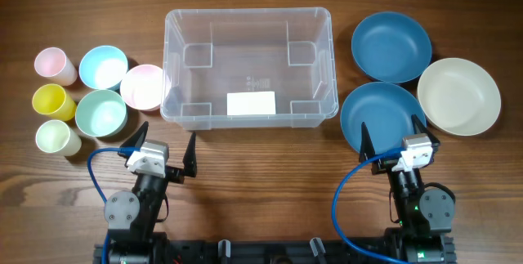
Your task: Pack container
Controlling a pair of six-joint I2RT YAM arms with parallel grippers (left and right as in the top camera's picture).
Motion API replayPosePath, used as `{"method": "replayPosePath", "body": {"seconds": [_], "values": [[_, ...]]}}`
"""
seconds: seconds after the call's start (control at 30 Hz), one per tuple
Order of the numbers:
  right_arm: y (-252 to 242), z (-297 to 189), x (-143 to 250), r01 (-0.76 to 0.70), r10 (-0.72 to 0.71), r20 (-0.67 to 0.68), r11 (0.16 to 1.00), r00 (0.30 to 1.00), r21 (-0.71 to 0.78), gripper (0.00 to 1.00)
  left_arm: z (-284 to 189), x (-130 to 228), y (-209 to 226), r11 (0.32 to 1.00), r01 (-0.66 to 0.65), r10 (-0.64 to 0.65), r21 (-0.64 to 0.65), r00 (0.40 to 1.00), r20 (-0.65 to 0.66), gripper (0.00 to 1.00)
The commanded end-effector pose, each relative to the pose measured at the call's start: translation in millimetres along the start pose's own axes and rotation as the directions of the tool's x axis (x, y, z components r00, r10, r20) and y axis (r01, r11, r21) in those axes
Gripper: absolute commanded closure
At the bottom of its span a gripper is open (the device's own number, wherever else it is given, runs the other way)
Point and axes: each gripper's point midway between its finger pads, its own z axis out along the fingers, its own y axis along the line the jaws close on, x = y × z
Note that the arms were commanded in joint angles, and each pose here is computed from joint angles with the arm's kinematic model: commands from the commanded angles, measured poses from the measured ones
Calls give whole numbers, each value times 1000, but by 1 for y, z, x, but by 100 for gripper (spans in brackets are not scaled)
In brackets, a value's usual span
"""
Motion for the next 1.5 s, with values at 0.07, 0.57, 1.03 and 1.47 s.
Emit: {"method": "replayPosePath", "body": {"seconds": [0.07, 0.57, 1.03, 1.47], "values": [[-4, 0, -1, 11, -11, 5, 1000, 1000, 24, 0, 0, 3, 1, 1000, -11, 11, -5, 1000, -2, 0], [-4, 0, -1, 11, -11, 5, 1000, 1000, 24, 0, 0, 3, 1, 1000, -11, 11, -5, 1000, -2, 0], [-10, -8, -42, -186, 183, 79, 982, 980, 29, 0, 0, 3, 1, 1000, -11, 11, -5, 1000, -2, 0], [-12, 25, -147, -234, 228, -155, 972, 961, -16, 0, 0, 3, 1, 1000, -11, 11, -5, 1000, -2, 0]]}}
